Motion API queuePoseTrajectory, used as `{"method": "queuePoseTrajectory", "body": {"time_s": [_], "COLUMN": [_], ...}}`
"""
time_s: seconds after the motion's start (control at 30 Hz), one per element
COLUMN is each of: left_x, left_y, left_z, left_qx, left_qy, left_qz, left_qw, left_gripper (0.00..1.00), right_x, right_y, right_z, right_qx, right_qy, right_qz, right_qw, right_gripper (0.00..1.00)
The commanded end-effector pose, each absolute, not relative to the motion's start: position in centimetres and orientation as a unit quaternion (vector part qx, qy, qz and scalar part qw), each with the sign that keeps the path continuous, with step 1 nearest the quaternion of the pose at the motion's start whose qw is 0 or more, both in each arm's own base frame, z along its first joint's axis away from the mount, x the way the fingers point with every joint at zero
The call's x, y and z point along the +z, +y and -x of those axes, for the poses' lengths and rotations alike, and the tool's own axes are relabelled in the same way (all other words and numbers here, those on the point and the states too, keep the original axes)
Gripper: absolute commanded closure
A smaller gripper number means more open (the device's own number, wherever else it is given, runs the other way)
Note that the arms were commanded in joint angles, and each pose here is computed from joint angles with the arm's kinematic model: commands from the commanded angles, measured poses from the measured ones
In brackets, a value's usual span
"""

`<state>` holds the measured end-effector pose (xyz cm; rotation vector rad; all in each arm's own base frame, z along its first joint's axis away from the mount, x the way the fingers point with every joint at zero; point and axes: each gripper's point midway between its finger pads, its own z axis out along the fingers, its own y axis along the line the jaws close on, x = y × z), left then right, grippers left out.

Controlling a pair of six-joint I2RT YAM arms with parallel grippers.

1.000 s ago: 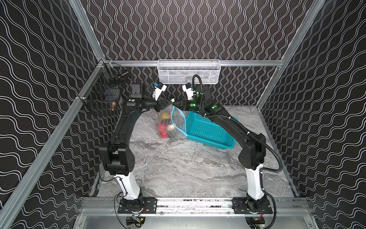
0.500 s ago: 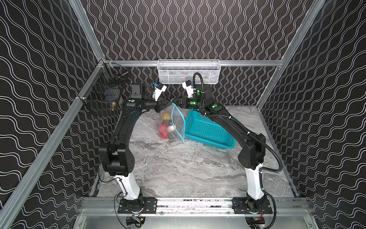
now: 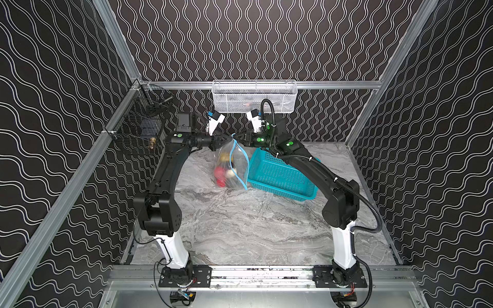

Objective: Place the food in the zip-top bag and seal the zipper

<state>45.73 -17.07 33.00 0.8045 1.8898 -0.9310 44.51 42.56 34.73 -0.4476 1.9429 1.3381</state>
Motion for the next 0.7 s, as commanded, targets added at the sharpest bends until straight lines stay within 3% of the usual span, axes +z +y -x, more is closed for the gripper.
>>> {"method": "queuePoseTrajectory", "body": {"time_s": [0.0, 0.67], "left_x": [33.6, 35.2], "left_y": [-16.8, -16.4], "left_z": [-46.6, -47.1], "left_qx": [-0.364, -0.364], "left_qy": [0.759, 0.763], "left_qz": [-0.311, -0.275], "left_qw": [0.442, 0.458], "left_gripper": [1.0, 1.0], "right_x": [35.2, 32.8], "right_y": [42.5, 42.9], "right_z": [-44.1, -43.5], "right_qx": [0.516, 0.441], "right_qy": [0.757, 0.801], "right_qz": [0.174, 0.166], "right_qw": [0.363, 0.369], "right_gripper": [0.91, 0.91]}}
